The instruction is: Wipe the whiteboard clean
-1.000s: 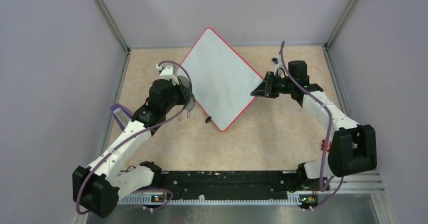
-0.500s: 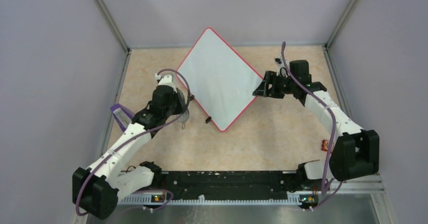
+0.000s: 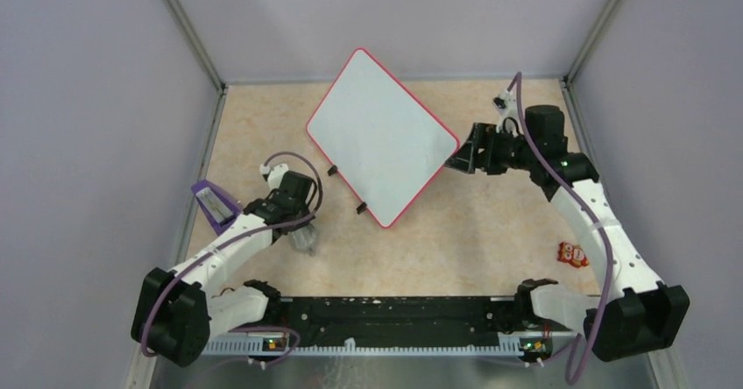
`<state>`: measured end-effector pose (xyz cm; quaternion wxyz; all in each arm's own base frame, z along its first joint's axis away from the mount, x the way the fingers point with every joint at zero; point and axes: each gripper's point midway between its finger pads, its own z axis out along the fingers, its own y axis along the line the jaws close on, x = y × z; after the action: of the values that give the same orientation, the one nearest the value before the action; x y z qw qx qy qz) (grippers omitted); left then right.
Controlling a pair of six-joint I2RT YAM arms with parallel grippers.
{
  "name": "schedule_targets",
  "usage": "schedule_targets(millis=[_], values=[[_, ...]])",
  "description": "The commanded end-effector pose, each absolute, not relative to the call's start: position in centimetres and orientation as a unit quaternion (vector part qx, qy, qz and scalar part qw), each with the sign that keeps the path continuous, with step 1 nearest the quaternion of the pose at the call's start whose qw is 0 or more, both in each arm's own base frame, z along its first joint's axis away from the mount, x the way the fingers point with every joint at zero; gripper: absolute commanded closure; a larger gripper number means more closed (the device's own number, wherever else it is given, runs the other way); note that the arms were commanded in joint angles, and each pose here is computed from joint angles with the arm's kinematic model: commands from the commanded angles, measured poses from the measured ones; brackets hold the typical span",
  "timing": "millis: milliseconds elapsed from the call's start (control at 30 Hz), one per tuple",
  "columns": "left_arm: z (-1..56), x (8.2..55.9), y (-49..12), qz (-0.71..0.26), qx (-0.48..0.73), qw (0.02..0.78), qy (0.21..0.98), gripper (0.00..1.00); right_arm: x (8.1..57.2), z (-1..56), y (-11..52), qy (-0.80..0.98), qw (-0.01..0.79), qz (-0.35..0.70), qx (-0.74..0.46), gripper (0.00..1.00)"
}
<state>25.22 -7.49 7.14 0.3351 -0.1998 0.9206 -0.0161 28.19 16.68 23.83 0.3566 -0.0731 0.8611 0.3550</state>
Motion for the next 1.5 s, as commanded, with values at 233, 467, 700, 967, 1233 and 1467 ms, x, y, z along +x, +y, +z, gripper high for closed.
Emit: schedule_targets(millis=[233, 467, 700, 967, 1233, 1467], values=[[5.7, 22.7, -5.4, 0.001, -0.322, 0.324, 0.890, 0.74, 21.9, 34.3, 14.6, 0.826, 0.442, 0.332, -0.108, 0.22], [10.3, 24.0, -6.1, -0.045, -0.312, 0.371, 0.874, 0.19, 18.1, 39.9, 13.4, 0.786, 0.511, 0.330, -0.112, 0.22], [19.4, 25.4, -8.2, -0.136, -0.258, 0.438, 0.850, 0.01, 14.9, 46.4, 10.0, 0.730, 0.618, 0.281, -0.075, 0.22], [34.9, 24.2, -11.9, -0.273, -0.041, 0.612, 0.741, 0.01, 11.6, 52.2, 3.3, 0.669, 0.725, 0.163, 0.014, 0.17], [48.6, 20.0, -10.9, -0.274, 0.067, 0.733, 0.619, 0.01, 8.6, 55.4, 0.5, 0.605, 0.782, 0.138, 0.059, 0.15], [53.1, 17.8, -10.0, -0.281, 0.074, 0.781, 0.553, 0.01, 8.2, 55.6, -1.0, 0.590, 0.794, 0.114, 0.086, 0.14]])
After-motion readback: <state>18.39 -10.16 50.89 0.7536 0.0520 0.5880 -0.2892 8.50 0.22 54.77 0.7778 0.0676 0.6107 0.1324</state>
